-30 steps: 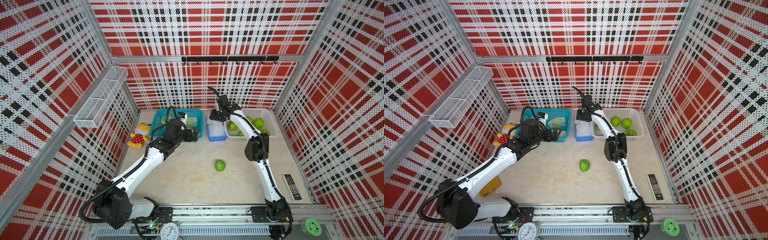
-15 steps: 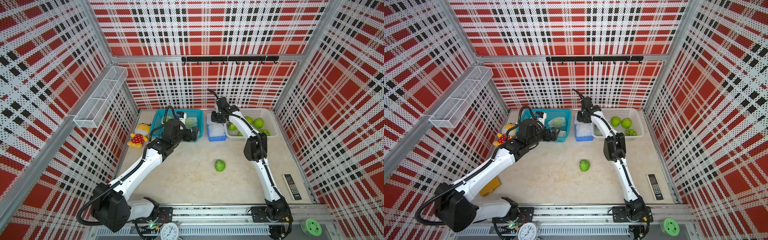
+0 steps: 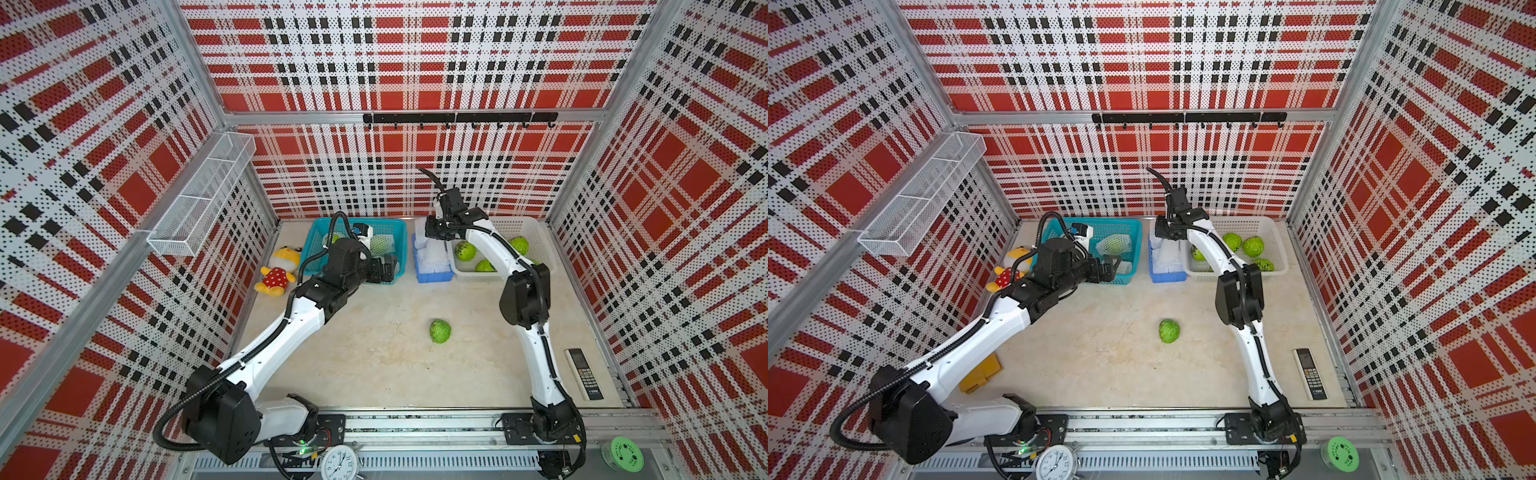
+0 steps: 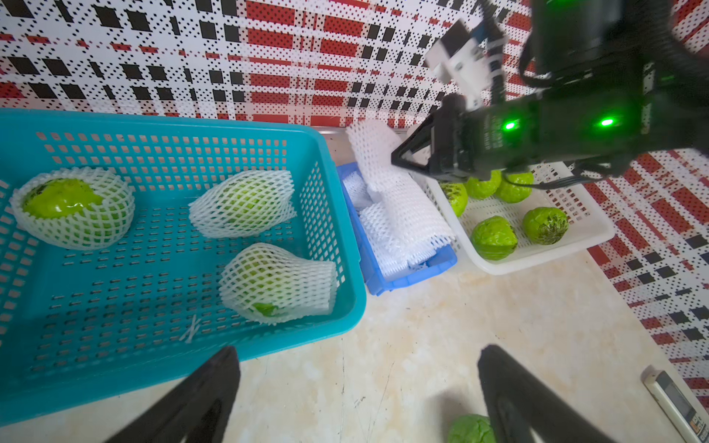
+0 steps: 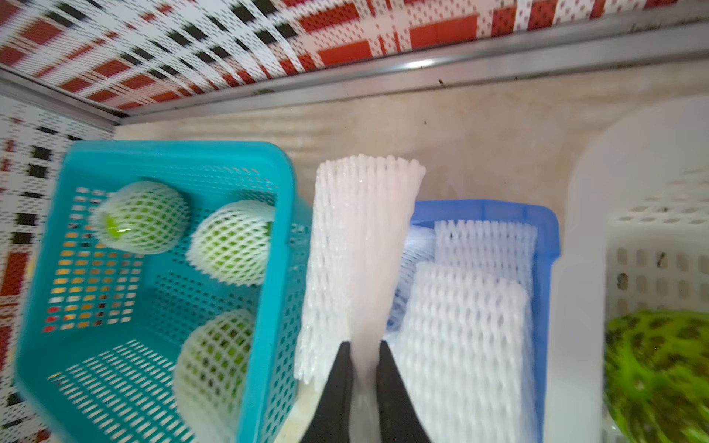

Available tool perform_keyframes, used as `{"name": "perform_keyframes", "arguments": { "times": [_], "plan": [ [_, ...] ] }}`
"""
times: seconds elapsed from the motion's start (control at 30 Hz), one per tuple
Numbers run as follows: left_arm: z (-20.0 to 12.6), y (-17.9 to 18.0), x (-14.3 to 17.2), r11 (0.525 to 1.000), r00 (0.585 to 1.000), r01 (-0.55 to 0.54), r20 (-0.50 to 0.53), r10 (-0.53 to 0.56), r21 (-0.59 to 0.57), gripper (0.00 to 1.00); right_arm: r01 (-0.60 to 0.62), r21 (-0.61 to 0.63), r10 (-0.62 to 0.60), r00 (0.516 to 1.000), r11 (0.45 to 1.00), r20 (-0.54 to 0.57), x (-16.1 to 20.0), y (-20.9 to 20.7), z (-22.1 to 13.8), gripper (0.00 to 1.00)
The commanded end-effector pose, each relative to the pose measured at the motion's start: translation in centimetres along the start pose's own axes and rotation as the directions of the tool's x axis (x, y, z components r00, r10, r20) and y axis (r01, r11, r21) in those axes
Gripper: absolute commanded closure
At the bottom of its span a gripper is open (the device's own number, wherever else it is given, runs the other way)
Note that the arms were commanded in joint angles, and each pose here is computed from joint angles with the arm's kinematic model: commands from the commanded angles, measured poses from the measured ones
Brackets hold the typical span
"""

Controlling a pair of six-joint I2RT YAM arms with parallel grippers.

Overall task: Sleeve custard apples in foam nets
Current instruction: Pick up the foam net from the storage box.

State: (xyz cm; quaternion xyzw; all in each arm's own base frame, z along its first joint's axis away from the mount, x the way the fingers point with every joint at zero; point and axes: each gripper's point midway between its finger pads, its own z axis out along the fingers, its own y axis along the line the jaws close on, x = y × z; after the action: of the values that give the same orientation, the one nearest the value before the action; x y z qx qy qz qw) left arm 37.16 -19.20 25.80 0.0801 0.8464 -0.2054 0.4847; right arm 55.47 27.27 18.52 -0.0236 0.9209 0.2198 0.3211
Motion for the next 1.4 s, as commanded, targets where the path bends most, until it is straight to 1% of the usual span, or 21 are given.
{"name": "perform_keyframes", "arguments": {
  "times": [0.0,0.1,0.13,0.23,0.3,0.37,0.4,0.47,0.53,0.57,0.6,0.63,0.7,0.8,0.9,0.97,1.07,1.13,1.2,1.27,1.37],
  "plan": [
    [-0.8,-0.8,-1.3,0.999,0.999,0.025,0.041,-0.027,0.037,0.00,0.137,-0.134,-0.102,0.966,0.982,0.237,-5.4,4.9,-8.6,0.88],
    [-1.2,-1.6,-2.0,0.996,0.998,0.029,0.047,-0.032,0.082,0.01,0.214,-0.177,-0.162,0.949,0.961,0.272,-4.3,6.0,-12.8,0.88],
    [-1.3,-2.0,-2.2,0.993,0.998,0.032,0.044,-0.037,0.110,0.03,0.242,-0.192,-0.182,0.942,0.951,0.282,-3.6,6.3,-14.0,0.88],
    [-2.0,-3.9,-2.7,0.974,0.999,0.033,0.024,-0.040,0.223,0.09,0.326,-0.241,-0.249,0.921,0.914,0.300,-0.3,6.6,-17.2,0.91],
    [-2.7,-5.7,-2.6,0.943,0.999,0.033,-0.002,-0.035,0.330,0.10,0.396,-0.269,-0.303,0.895,0.878,0.328,2.2,6.8,-19.2,0.91],
    [-3.6,-7.5,-2.2,0.901,0.999,0.047,-0.032,-0.037,0.432,0.11,0.466,-0.267,-0.361,0.860,0.843,0.361,4.4,6.7,-20.7,0.91],
    [-4.0,-8.4,-2.0,0.875,0.998,0.052,-0.045,-0.035,0.481,0.12,0.497,-0.267,-0.391,0.846,0.826,0.363,6.0,6.3,-20.9,0.92],
    [-4.6,-9.6,-1.2,0.835,0.996,0.074,-0.078,-0.038,0.546,0.14,0.563,-0.274,-0.440,0.804,0.779,0.401,8.5,6.1,-21.6,0.93],
    [-4.9,-10.5,-0.3,0.811,0.995,0.080,-0.100,-0.026,0.579,0.16,0.615,-0.269,-0.465,0.759,0.741,0.455,10.4,5.9,-22.3,0.94],
    [-5.0,-10.9,0.1,0.805,0.994,0.082,-0.109,-0.022,0.588,0.17,0.659,-0.279,-0.483,0.722,0.698,0.496,11.5,6.2,-22.8,0.98],
    [-5.0,-11.2,0.5,0.800,0.993,0.084,-0.116,-0.018,0.594,0.18,0.679,-0.275,-0.487,0.700,0.681,0.522,12.1,6.2,-23.1,0.98],
    [-4.9,-11.5,0.9,0.796,0.992,0.091,-0.124,-0.020,0.598,0.19,0.688,-0.261,-0.487,0.685,0.677,0.543,12.4,6.2,-23.4,0.99],
    [-4.7,-12.2,1.4,0.780,0.990,0.116,-0.138,-0.039,0.615,0.22,0.697,-0.242,-0.494,0.671,0.675,0.552,12.8,5.9,-23.6,1.00],
    [-3.9,-13.2,2.1,0.758,0.982,0.167,-0.171,-0.074,0.631,0.26,0.706,-0.232,-0.516,0.666,0.670,0.539,13.5,5.8,-23.2,0.99],
    [-3.0,-14.1,3.2,0.744,0.972,0.210,-0.218,-0.089,0.634,0.32,0.696,-0.213,-0.507,0.667,0.685,0.546,13.4,5.6,-23.0,1.00],
    [-2.5,-14.2,3.7,0.751,0.968,0.228,-0.226,-0.108,0.619,0.32,0.690,-0.203,-0.498,0.665,0.694,0.556,13.1,5.6,-23.0,0.99],
    [-2.2,-14.4,4.0,0.748,0.964,0.251,-0.226,-0.138,0.614,0.32,0.691,-0.206,-0.499,0.665,0.693,0.556,13.2,5.7,-22.8,0.99],
    [-2.1,-14.3,3.5,0.748,0.966,0.253,-0.207,-0.157,0.614,0.32,0.691,-0.212,-0.499,0.668,0.691,0.552,13.3,5.7,-22.7,0.99],
    [-1.9,-13.9,3.1,0.758,0.967,0.251,-0.185,-0.173,0.601,0.33,0.694,-0.214,-0.500,0.666,0.687,0.554,13.4,5.9,-22.7,0.99],
    [-1.5,-13.6,2.8,0.769,0.968,0.249,-0.169,-0.184,0.588,0.36,0.694,-0.219,-0.498,0.667,0.686,0.554,13.4,6.0,-22.7,0.99],
    [-0.9,-13.5,2.4,0.769,0.967,0.256,-0.160,-0.200,0.585,0.43,0.693,-0.226,-0.497,0.670,0.685,0.551,13.5,6.2,-22.7,0.99]
  ]
}}
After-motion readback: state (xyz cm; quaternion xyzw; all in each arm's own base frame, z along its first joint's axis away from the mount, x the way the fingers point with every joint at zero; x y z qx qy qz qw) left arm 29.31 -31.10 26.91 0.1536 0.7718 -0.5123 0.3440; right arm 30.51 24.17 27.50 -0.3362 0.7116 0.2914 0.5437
